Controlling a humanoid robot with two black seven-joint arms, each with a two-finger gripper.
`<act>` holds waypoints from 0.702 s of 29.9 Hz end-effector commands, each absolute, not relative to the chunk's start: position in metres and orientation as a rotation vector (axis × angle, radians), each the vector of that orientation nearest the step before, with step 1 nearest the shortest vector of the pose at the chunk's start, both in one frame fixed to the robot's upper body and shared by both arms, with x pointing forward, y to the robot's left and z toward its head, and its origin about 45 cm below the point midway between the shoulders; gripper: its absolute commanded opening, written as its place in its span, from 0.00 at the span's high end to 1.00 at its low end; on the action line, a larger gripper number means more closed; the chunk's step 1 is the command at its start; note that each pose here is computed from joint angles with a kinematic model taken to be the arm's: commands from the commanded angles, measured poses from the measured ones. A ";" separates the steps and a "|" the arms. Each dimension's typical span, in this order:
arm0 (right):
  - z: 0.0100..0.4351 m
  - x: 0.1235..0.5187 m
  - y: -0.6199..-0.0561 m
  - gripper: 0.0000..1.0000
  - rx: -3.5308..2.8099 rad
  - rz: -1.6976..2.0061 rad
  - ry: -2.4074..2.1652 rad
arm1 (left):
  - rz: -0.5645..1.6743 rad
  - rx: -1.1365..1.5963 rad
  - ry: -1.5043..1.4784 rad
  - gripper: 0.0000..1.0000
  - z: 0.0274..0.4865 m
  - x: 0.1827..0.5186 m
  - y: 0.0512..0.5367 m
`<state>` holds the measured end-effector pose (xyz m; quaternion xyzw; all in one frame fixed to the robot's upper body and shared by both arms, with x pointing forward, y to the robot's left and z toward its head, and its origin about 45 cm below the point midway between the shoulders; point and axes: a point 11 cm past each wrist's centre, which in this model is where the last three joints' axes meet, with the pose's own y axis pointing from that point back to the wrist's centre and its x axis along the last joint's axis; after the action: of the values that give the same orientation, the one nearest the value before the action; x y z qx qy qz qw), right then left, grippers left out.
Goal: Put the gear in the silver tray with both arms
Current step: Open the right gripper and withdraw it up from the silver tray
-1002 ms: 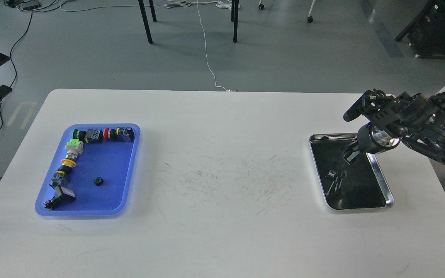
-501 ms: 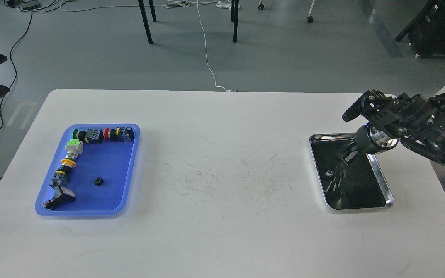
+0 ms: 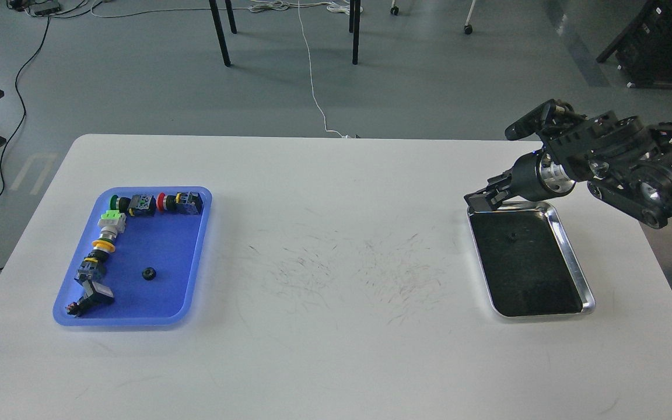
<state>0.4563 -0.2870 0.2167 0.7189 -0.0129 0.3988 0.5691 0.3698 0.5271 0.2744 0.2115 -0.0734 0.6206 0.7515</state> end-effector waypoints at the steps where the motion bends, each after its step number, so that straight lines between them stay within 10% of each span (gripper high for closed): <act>1: 0.232 0.463 -0.284 0.21 1.777 0.918 -0.164 | 1.344 0.451 -0.158 0.02 0.275 0.370 0.523; 21: 0.308 0.493 -0.335 0.19 2.242 0.578 -1.272 | 1.113 0.572 -0.218 0.02 0.267 0.356 0.484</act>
<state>0.4917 -0.3239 0.3069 0.8284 -0.4162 0.2418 0.2866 0.3597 0.4905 0.2656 0.2561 -0.0921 0.5385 0.7974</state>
